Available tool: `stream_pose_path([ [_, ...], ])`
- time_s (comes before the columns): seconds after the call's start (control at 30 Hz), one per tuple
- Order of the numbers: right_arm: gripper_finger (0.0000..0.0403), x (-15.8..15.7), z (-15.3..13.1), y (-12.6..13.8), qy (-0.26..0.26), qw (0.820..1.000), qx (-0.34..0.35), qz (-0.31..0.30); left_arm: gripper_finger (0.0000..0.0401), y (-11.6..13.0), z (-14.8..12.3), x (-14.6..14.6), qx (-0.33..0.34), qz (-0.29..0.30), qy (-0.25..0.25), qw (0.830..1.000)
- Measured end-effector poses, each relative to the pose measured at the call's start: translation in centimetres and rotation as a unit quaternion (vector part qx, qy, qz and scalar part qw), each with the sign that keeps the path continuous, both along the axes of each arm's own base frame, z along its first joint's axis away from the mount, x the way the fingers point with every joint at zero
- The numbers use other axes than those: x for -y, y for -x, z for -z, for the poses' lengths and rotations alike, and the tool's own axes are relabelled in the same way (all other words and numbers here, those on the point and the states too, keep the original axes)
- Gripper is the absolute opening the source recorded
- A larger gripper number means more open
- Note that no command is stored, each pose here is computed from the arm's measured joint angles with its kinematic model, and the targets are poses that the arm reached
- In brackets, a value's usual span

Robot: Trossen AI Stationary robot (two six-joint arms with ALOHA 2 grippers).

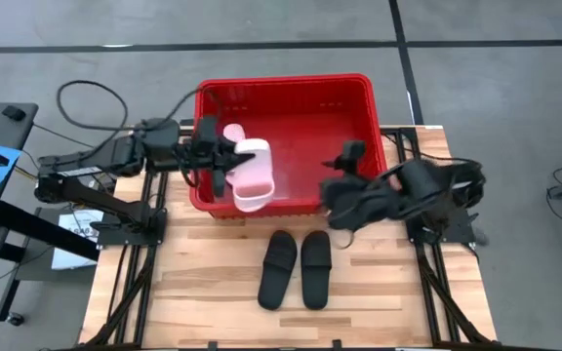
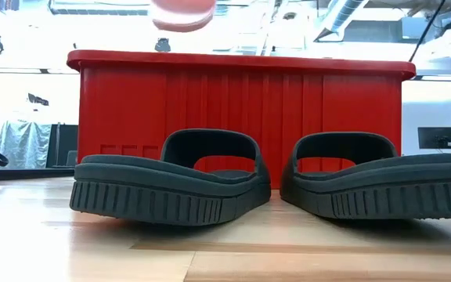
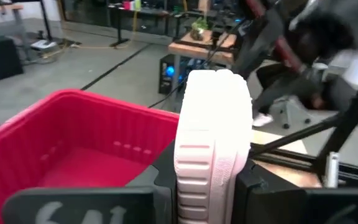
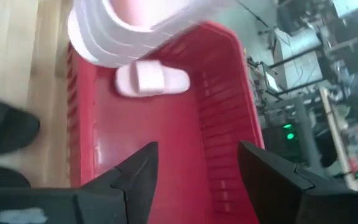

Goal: Pick and place slides into bin
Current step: Put the pink slipper in the red bin

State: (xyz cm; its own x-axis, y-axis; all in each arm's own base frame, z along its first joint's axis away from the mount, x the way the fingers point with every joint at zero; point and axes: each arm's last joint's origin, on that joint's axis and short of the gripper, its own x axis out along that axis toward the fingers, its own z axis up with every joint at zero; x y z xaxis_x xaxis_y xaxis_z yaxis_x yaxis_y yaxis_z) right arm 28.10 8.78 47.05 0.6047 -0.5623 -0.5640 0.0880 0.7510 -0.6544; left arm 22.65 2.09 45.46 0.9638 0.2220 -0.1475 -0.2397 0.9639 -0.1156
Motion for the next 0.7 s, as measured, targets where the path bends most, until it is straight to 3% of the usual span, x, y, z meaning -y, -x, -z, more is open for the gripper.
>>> stream_pose_path([
  [0.23,0.0205,2.7,-2.9,3.8,-0.062,0.993,0.090,0.055,0.0053,3.5,-0.9,-3.5,0.006,-0.036,-0.012,0.999],
  [0.47,0.0197,5.5,-4.2,5.6,-0.067,0.986,0.120,0.100,0.0053,4.4,-0.2,-8.1,-0.013,-0.054,-0.007,0.998],
  [0.7,0.0198,8.6,-4.2,5.4,-0.034,0.984,0.096,0.143,0.0053,3.5,2.7,-14.8,-0.053,-0.074,0.069,0.993],
])
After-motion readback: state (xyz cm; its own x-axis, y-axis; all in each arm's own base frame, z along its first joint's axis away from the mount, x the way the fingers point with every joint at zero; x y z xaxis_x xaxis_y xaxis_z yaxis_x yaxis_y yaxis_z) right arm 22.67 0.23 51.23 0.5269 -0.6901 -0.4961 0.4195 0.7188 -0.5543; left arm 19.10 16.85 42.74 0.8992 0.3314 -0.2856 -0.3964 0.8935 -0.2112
